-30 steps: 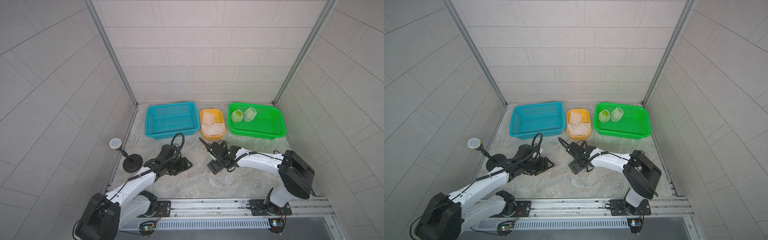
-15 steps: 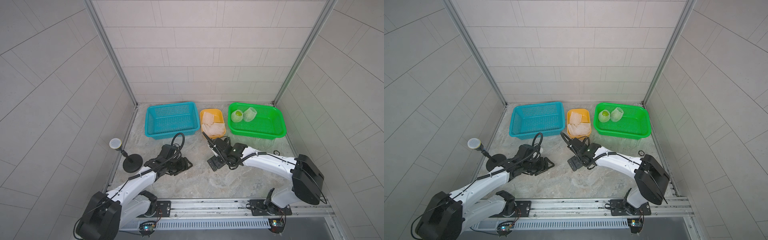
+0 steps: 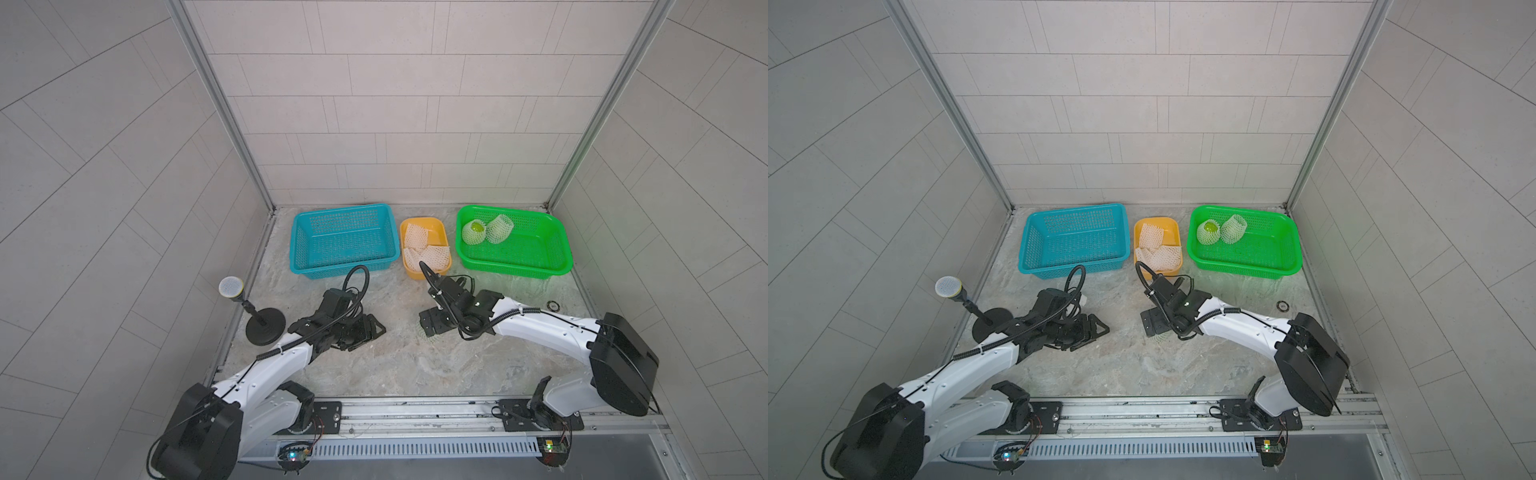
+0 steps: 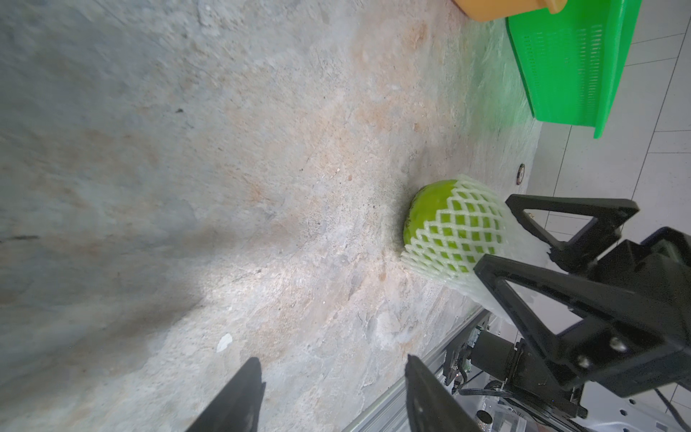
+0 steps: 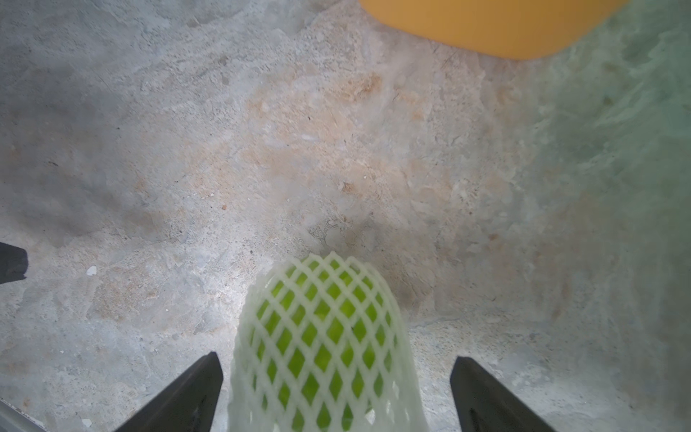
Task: Sleeve custard apples in foam nets
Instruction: Pick up the custard apple from the center of the board.
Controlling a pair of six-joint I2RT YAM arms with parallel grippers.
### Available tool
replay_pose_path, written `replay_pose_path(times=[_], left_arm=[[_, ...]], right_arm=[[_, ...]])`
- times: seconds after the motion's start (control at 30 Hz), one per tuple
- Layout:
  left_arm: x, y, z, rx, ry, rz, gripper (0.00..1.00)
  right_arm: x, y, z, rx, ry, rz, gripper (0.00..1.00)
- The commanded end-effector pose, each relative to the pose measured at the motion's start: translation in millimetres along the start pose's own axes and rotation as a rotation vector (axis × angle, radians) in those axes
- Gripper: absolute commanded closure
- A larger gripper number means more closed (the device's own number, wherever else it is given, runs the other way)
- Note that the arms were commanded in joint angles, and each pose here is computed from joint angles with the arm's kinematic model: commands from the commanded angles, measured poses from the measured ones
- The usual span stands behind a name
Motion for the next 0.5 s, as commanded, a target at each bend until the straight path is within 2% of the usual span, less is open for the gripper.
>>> replay_pose_path(times=[0.0,0.47], left_arm=[[-6.1,4.7,-0.6,-0.011,-0.018,0.025,0.36],[-5.6,5.5,-0.3,-0.014,-0.012,0.028,0.36]], right_arm=[[0.4,2.1,-1.2,-0.038,0.016,0.075,0.01],[1.9,-3.2,18.7,0.001,-0.007,0.085,0.11]])
Point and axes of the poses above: each gripper's point midway between its finger pads, its own z axis out along the fingers, its own x axis along the line the jaws close on, y = z × x, the point moved 4 cm from there along -z, back along the fingers, and after that the axes turned 1 degree about z, right-handed, at the moved point
